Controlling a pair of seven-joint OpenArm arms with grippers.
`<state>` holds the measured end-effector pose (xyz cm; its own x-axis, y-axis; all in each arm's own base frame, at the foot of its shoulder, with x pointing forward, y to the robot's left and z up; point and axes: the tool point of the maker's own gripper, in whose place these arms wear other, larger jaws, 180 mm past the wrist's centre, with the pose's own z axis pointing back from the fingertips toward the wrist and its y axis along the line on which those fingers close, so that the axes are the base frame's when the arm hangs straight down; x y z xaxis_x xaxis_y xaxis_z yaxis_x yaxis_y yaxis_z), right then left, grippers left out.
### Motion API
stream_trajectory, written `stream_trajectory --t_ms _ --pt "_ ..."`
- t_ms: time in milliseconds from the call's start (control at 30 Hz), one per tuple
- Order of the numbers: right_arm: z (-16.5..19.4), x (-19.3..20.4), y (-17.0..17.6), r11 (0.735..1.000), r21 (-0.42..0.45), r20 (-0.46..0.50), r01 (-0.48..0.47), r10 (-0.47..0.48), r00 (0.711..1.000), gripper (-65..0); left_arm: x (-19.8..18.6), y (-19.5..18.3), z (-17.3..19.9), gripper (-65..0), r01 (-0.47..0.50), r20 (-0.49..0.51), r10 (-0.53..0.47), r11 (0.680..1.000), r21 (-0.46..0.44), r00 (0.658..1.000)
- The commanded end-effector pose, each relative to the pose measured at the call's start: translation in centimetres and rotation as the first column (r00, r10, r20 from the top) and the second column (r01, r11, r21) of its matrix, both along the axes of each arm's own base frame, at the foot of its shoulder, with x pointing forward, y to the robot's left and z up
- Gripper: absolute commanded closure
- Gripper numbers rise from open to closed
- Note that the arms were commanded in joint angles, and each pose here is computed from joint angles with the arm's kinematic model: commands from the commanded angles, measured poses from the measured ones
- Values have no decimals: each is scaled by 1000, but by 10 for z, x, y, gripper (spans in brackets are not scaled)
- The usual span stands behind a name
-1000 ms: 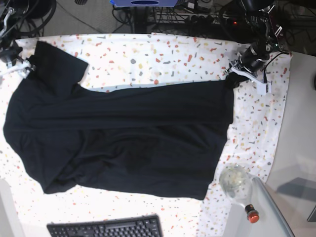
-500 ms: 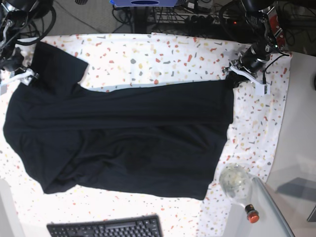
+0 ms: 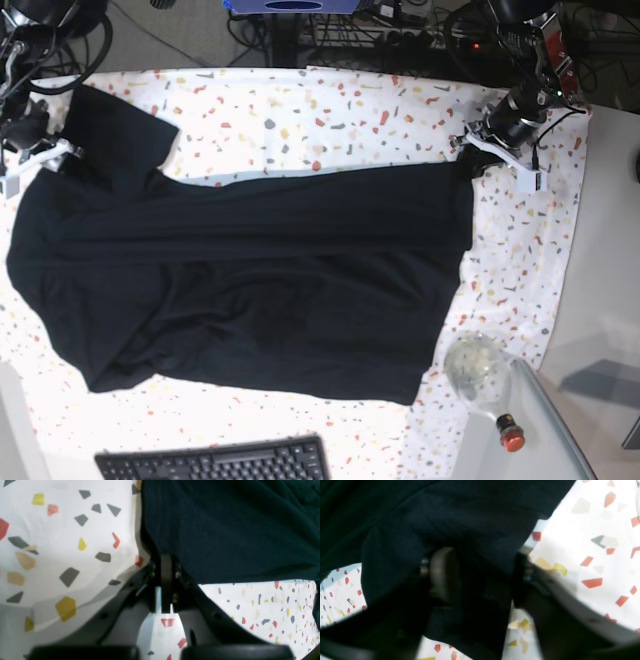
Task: Layout the t-shirt on the table in an organized manner, then fold the t-shirt properly
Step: 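Grasp the shirt hem corners with both grippers and pull them apart, then lower both grippers along the shirt sides and regrasp the edges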
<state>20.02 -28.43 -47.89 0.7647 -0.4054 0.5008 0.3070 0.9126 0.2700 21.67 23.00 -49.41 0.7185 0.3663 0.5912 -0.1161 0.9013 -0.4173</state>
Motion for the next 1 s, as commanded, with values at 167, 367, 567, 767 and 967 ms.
stream_trajectory --t_ms 167,367,567,767,967 --pt "13 8 -11 1000 -22 50 6 -5 999 0 -19 9 -9 0 20 -71 -17 999 45 997" --pt "22 -12 -10 997 -53 -43 -53 51 998 0 -33 17 11 0 50 -48 -45 992 120 998" --pt "41 -34 -5 988 -103 -124 -118 105 987 0 -56 29 24 0 31 -69 -18 980 197 997" --pt "51 -45 3 983 -120 -161 -141 121 980 0 -62 30 32 0 45 -67 -31 974 220 997" --pt "50 -59 5 982 -123 -182 -144 121 976 0 -69 36 37 0 28 -72 -10 968 250 997"
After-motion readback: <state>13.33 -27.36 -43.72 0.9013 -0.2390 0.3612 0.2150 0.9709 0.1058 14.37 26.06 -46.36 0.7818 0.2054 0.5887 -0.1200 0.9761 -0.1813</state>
